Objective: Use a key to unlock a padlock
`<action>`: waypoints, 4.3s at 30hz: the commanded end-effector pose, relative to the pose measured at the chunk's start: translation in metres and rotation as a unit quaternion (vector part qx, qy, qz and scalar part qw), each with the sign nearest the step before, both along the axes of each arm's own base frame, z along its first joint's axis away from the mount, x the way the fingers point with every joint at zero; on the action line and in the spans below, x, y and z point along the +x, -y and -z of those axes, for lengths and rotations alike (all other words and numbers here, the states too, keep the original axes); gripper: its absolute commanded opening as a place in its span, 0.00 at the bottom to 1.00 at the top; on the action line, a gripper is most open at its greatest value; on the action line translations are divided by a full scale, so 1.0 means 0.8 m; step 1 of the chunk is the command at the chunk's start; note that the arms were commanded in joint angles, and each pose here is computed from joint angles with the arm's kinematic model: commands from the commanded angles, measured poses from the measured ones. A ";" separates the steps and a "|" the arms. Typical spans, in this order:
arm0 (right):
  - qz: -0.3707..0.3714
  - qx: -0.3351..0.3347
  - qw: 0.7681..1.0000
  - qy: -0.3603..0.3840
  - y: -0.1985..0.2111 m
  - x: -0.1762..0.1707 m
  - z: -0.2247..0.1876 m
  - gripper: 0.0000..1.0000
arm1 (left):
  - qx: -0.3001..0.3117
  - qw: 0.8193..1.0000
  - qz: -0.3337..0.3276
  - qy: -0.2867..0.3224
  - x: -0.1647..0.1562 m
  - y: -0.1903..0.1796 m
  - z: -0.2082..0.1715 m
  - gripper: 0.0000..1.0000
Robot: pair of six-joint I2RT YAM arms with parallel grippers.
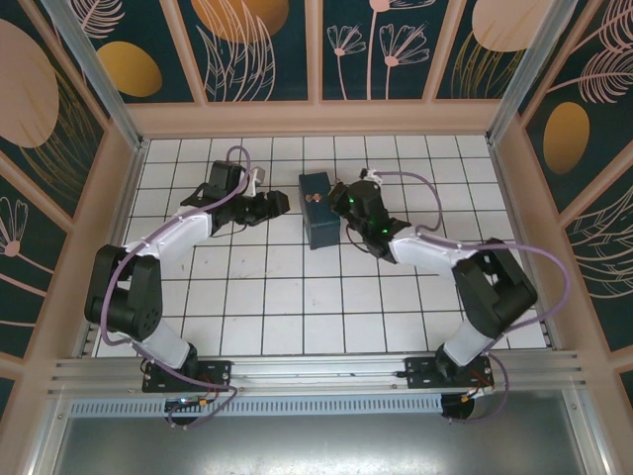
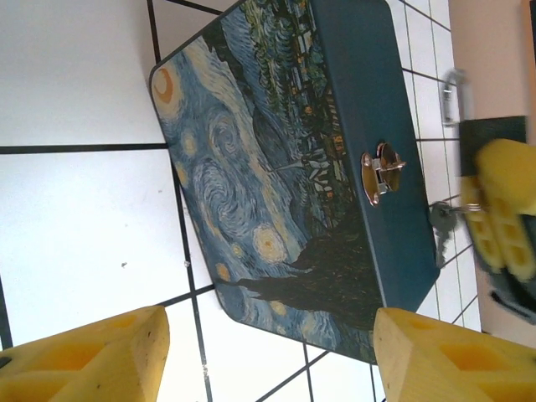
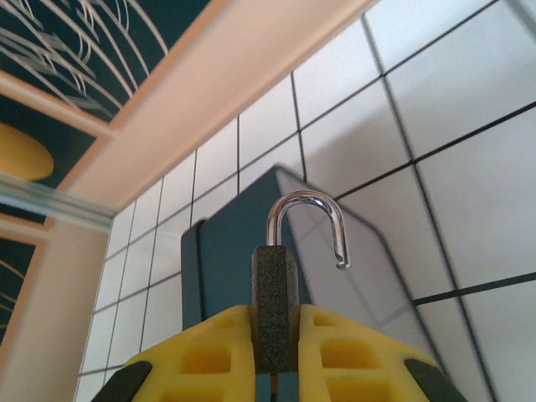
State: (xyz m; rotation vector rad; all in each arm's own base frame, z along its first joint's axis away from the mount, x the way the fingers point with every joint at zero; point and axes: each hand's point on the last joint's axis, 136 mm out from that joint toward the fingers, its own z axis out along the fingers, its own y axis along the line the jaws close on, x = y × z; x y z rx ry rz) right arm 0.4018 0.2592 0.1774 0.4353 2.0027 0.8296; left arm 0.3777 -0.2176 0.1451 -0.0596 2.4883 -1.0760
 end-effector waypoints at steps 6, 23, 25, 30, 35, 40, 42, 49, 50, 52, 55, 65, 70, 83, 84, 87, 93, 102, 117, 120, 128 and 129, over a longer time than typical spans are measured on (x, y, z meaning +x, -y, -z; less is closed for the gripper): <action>0.056 -0.012 0.998 -0.021 0.134 -0.031 0.026 0.12 | 0.007 1.000 -0.008 0.023 0.017 -0.003 -0.030 0.72; 0.050 -0.082 0.988 -0.118 0.231 -0.077 0.115 0.63 | 0.036 0.998 -0.030 0.048 0.044 0.003 -0.053 0.81; 0.050 -0.089 0.990 -0.094 0.232 -0.071 0.082 0.63 | 0.033 0.998 -0.019 0.044 0.041 0.012 -0.049 0.81; -0.020 -0.031 0.998 -0.042 0.177 -0.033 0.033 0.42 | -0.006 0.999 0.015 0.035 0.043 0.049 -0.051 0.81; -0.095 0.009 0.994 -0.057 0.104 0.022 0.055 0.13 | -0.039 0.999 0.025 0.015 0.046 0.071 -0.037 0.81; -0.161 0.047 0.982 -0.083 0.044 0.054 0.082 0.08 | -0.074 0.996 0.039 0.005 0.044 0.089 -0.035 0.81; -0.181 0.060 0.977 -0.093 0.025 0.056 0.093 0.07 | -0.083 0.996 0.042 -0.001 0.043 0.094 -0.034 0.81; -0.231 0.107 0.959 -0.128 -0.034 0.040 0.124 0.06 | -0.094 0.994 0.047 -0.013 0.046 0.100 -0.023 0.81; -0.235 0.108 0.957 -0.130 -0.040 0.037 0.127 0.06 | -0.094 0.994 0.047 -0.015 0.045 0.100 -0.021 0.81; -0.245 0.117 0.953 -0.135 -0.054 0.030 0.129 0.05 | -0.093 0.994 0.047 -0.015 0.045 0.100 -0.020 0.81; -0.260 0.119 0.948 -0.142 -0.078 0.022 0.135 0.05 | -0.098 0.994 0.045 -0.011 0.042 0.099 -0.026 0.80; -0.287 0.117 0.938 -0.153 -0.146 0.025 0.156 0.11 | -0.052 0.998 -0.001 -0.021 0.035 0.069 -0.012 0.81; -0.250 0.028 0.951 -0.179 -0.118 0.027 0.183 0.21 | -0.027 0.999 -0.033 -0.020 0.050 0.047 0.001 0.81; -0.120 -0.223 0.945 -0.206 0.000 0.035 0.182 0.39 | -0.008 0.999 -0.044 -0.005 0.077 0.037 -0.009 0.82; -0.112 -0.245 0.941 -0.204 0.009 0.037 0.177 0.40 | -0.009 0.999 -0.047 -0.002 0.082 0.035 -0.012 0.82; -0.106 -0.283 0.931 -0.203 0.024 0.035 0.167 0.42 | -0.012 0.998 -0.056 0.009 0.092 0.025 -0.023 0.82; -0.096 -0.303 0.932 -0.177 0.063 0.035 0.131 0.43 | 0.073 0.992 -0.051 0.090 0.112 -0.009 -0.045 0.88; -0.029 -0.308 0.949 -0.064 0.198 0.019 0.047 0.99 | 0.220 0.920 -0.255 0.201 0.115 -0.180 -0.047 0.98; 0.180 -0.309 0.926 0.119 0.355 -0.048 0.058 0.99 | 0.359 0.782 -0.357 0.362 0.008 -0.313 0.001 0.99; 0.184 -0.326 0.907 0.193 0.355 -0.053 0.035 0.99 | 0.334 0.785 -0.340 0.396 0.005 -0.304 0.006 0.99; 0.140 -0.322 0.913 0.207 0.340 -0.041 0.058 0.99 | 0.312 0.789 -0.332 0.412 -0.003 -0.304 0.011 0.99; 0.144 -0.322 0.915 0.197 0.344 -0.040 0.061 0.99 | 0.312 0.790 -0.332 0.412 -0.004 -0.304 0.011 0.99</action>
